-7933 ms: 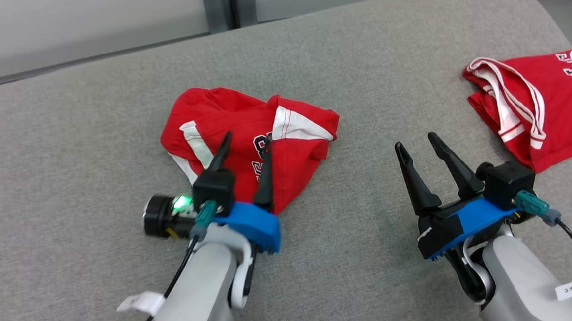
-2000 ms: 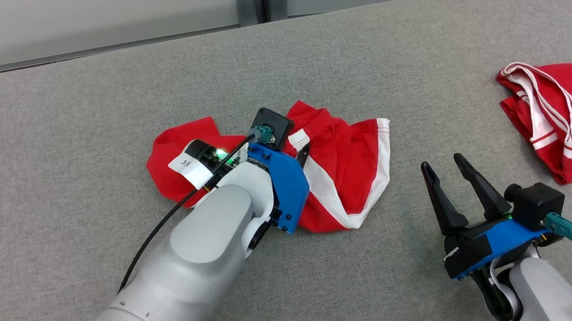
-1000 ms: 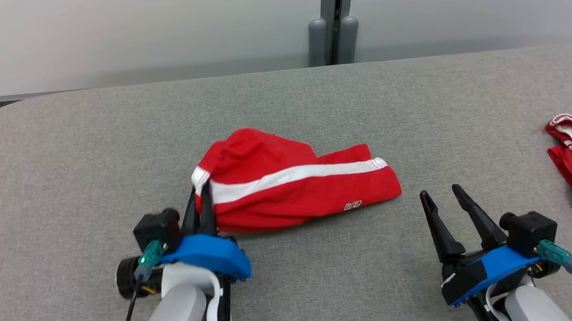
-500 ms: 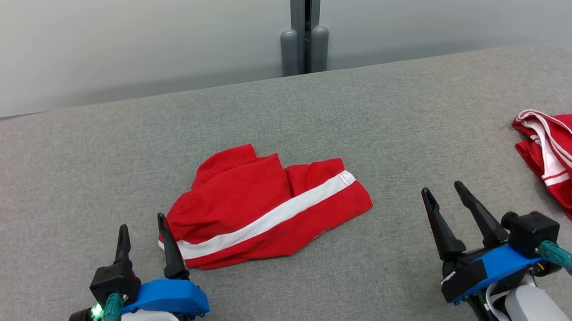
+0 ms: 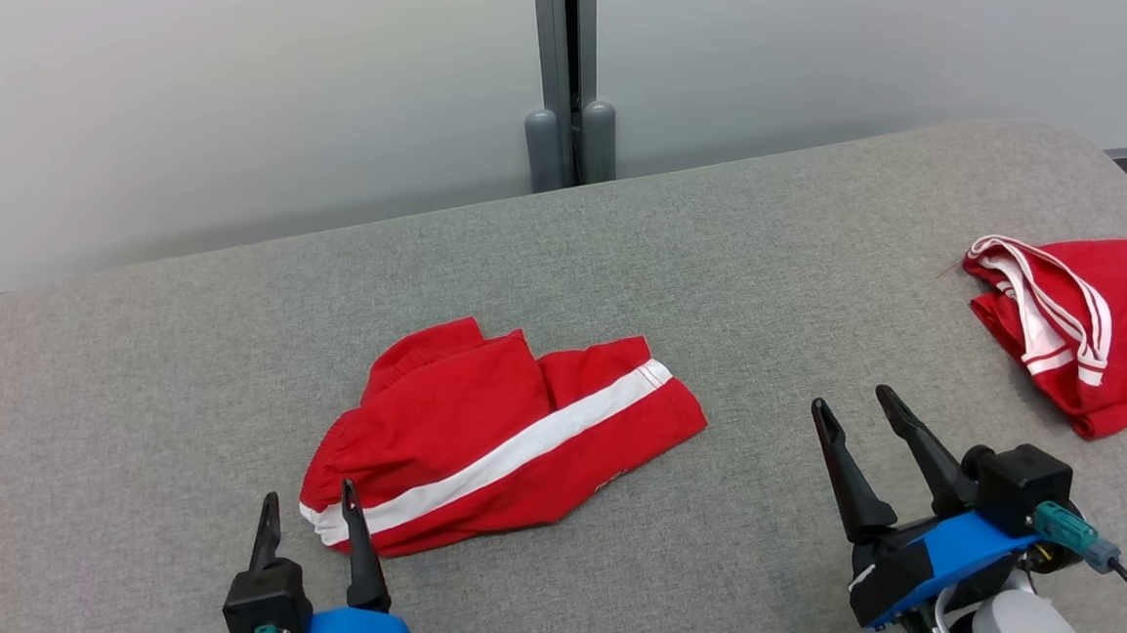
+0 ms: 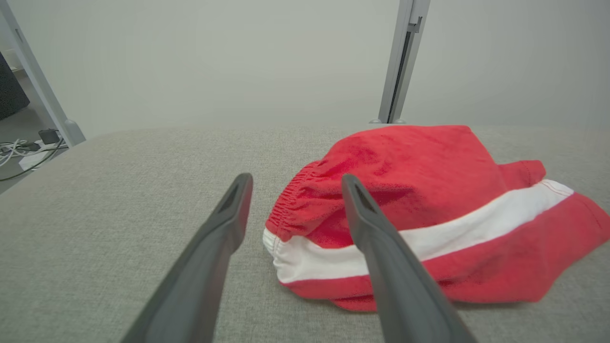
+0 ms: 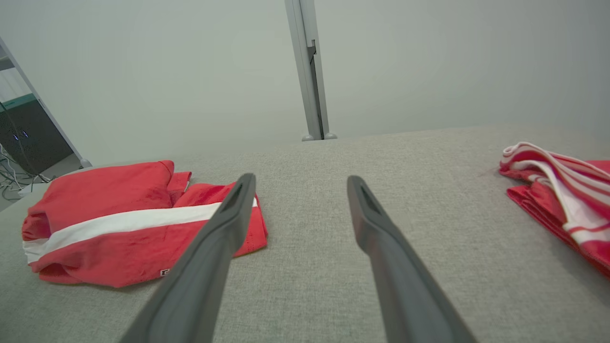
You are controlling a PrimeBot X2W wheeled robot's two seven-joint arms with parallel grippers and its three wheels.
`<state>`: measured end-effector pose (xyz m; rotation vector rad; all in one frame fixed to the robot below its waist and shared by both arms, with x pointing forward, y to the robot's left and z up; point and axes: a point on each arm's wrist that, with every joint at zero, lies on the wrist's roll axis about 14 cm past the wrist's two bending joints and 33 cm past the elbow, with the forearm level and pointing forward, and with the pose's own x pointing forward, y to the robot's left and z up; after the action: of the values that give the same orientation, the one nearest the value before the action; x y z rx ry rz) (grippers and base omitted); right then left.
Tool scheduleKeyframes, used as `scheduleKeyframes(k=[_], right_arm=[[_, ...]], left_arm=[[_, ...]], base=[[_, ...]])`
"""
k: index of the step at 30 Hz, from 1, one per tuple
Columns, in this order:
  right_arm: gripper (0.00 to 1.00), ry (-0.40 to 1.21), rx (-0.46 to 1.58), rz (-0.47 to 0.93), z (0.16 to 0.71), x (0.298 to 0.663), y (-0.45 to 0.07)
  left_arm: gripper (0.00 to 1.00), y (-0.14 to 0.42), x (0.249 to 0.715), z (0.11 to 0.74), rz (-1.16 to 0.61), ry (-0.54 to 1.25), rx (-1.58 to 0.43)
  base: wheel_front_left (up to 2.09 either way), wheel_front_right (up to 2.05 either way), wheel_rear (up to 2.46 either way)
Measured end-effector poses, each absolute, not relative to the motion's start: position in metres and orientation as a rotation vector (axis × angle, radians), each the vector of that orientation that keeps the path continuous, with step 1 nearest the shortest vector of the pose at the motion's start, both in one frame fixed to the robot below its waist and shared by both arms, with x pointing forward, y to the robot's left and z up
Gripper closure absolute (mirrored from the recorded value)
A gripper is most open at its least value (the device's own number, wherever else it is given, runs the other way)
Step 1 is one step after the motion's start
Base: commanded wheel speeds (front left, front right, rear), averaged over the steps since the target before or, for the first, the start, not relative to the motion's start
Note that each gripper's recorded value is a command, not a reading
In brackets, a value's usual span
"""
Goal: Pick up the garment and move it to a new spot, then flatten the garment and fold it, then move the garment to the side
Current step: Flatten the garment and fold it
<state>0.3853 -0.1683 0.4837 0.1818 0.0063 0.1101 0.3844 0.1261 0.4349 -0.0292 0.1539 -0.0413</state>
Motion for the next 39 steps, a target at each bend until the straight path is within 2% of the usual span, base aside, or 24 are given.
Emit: scheduleKeyframes(k=[10,17,26,39], right_arm=[[0.00,0.100,0.200,0.168,0.457,0.383,-0.150],[0.00,0.139,0.185,0.239,0.450,0.422,-0.145],[0.00,0.248,0.187,0.386,0.422,0.463,-0.109],[0.00,0.340,0.199,0.480,0.395,0.473,-0.079]], left_arm=[[0.00,0.125,0.379,0.424,-0.048,0.189,-0.040],[0.00,0.117,0.383,0.413,-0.063,0.223,-0.055],[0.00,0.131,0.382,0.393,-0.005,0.284,-0.055],[0.00,0.141,0.384,0.386,0.035,0.302,-0.061]], base=[[0.00,0.00,0.00],[0.00,0.00,0.00],[0.00,0.00,0.00],[0.00,0.00,0.00]])
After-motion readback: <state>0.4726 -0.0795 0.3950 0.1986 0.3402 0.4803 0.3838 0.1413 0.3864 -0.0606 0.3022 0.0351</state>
